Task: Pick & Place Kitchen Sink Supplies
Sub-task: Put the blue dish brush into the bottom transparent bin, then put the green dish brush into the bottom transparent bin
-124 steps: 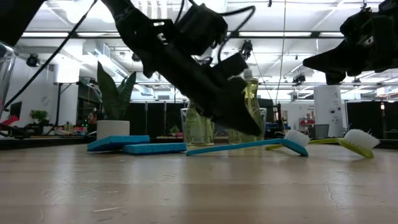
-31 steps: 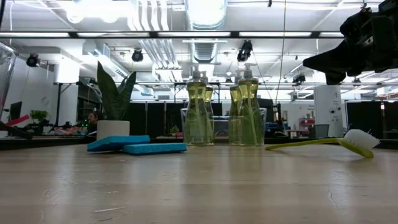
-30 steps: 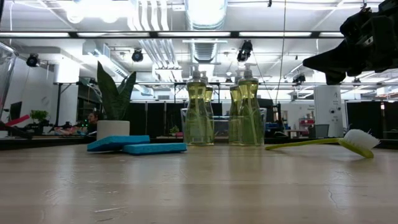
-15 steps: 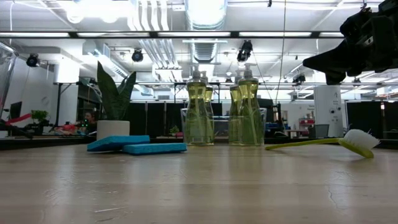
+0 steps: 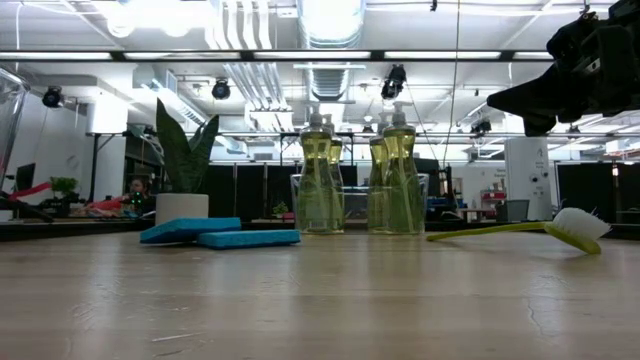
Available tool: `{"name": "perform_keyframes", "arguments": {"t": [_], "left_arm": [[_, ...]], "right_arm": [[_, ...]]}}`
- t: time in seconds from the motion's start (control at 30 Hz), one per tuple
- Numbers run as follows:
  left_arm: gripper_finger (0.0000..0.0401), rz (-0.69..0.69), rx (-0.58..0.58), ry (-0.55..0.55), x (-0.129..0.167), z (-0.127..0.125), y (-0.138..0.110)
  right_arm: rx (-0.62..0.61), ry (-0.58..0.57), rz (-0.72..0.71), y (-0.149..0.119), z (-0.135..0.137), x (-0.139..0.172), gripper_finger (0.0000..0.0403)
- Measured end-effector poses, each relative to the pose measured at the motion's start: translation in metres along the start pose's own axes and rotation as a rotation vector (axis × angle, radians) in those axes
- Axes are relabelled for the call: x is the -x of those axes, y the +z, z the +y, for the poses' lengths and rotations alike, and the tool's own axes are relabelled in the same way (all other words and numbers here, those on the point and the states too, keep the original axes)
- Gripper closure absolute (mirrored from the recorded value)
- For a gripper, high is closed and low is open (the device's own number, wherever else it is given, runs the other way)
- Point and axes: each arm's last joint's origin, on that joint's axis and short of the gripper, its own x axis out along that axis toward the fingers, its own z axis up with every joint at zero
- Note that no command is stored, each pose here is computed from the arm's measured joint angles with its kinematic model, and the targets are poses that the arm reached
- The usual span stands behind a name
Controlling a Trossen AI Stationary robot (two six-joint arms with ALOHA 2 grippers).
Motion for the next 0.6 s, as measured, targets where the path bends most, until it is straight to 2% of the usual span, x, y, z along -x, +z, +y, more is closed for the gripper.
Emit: {"name": "perform_keyframes", "arguments": {"t": [0.13,0.37,0.53,0.6], "left_arm": [[0.0320,0.000,0.052,0.014,-0.003,0.003,-0.002],[0.0289,-0.006,0.061,0.000,-0.002,0.002,-0.001],[0.0271,-0.129,0.064,-0.020,0.003,0.001,0.013],[0.0268,-0.188,0.029,-0.036,0.007,-0.001,0.022]], "right_arm": [[0.000,0.000,0.000,0.000,0.000,0.000,0.0394],[0.002,0.000,0.000,0.000,0.000,0.000,0.0394],[0.002,0.000,0.000,0.000,0.000,0.000,0.0394],[0.001,0.000,0.001,0.000,0.000,0.000,0.0394]]}}
